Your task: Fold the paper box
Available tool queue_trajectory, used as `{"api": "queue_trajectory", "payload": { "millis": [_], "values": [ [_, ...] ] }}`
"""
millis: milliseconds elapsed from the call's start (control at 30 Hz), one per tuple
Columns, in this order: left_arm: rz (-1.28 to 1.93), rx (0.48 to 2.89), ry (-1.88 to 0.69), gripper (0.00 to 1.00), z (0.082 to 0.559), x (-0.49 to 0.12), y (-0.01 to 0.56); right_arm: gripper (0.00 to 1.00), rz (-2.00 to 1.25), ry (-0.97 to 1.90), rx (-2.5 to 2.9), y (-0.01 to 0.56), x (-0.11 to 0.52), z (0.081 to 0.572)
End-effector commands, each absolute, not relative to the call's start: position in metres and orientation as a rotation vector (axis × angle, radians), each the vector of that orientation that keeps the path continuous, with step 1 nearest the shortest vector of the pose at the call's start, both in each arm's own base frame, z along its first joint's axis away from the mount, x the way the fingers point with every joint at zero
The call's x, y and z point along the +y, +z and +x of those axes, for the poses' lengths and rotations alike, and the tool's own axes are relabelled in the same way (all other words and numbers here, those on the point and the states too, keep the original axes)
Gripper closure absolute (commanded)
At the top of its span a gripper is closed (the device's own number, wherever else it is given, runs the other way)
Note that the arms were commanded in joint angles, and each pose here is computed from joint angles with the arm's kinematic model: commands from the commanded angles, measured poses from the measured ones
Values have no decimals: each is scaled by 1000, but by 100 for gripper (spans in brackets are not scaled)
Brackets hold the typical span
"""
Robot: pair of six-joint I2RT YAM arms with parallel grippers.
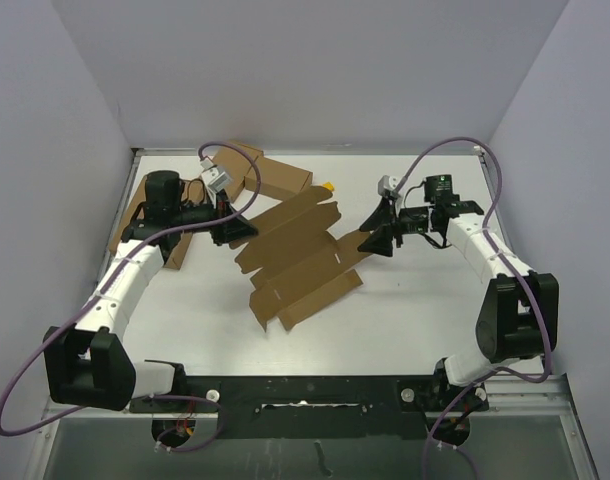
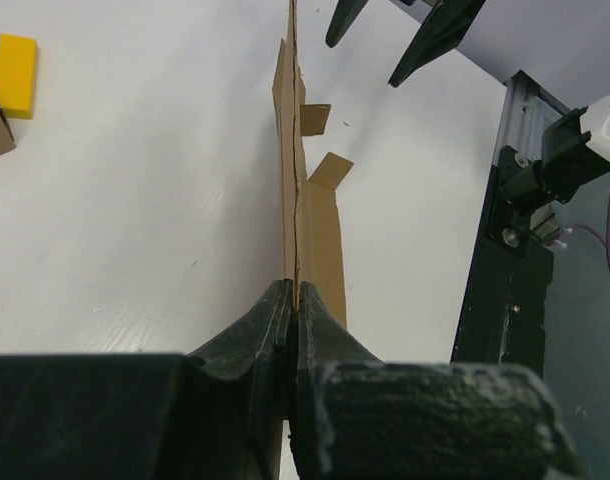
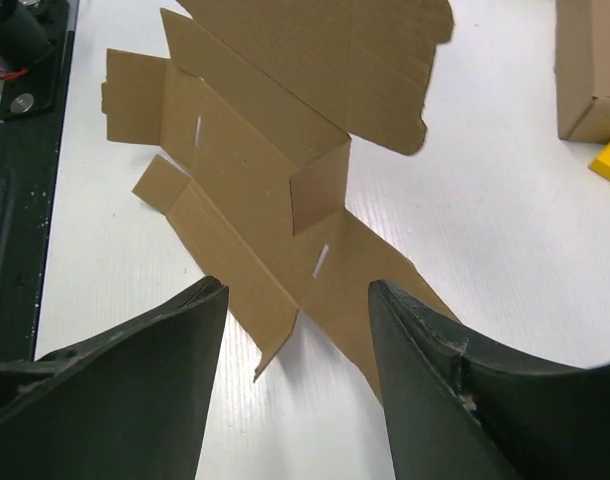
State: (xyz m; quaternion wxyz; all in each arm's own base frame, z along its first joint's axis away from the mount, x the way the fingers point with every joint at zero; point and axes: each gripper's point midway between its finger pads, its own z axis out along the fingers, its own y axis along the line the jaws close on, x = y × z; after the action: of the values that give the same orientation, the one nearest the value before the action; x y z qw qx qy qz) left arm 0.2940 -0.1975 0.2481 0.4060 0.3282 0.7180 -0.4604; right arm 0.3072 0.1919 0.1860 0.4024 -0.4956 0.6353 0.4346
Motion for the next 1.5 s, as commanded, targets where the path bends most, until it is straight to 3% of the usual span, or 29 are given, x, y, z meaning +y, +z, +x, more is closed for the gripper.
{"api": "queue_trajectory", "payload": {
  "millis": [0, 300, 433, 600, 667, 1467],
  "values": [
    [822, 1732, -1075, 100, 298, -190, 269, 41, -1230, 1039, 1564, 200, 184, 313],
    [710, 1801, -990, 100, 313, -173, 254, 43, -1042, 1210, 1781, 148, 186, 319],
    [687, 1824, -976, 100, 317, -169, 248, 59, -945, 1219, 1932, 123, 184, 331],
    [663, 1852, -960, 100, 320, -165, 243, 94, -887, 1162, 2072, 96, 180, 341],
    [654, 1860, -954, 100, 322, -164, 241, 100, -880, 1128, 2117, 87, 179, 343],
    [626, 1873, -999, 100, 324, -167, 238, 100, -1060, 1208, 2120, 72, 222, 325]
  ]
}}
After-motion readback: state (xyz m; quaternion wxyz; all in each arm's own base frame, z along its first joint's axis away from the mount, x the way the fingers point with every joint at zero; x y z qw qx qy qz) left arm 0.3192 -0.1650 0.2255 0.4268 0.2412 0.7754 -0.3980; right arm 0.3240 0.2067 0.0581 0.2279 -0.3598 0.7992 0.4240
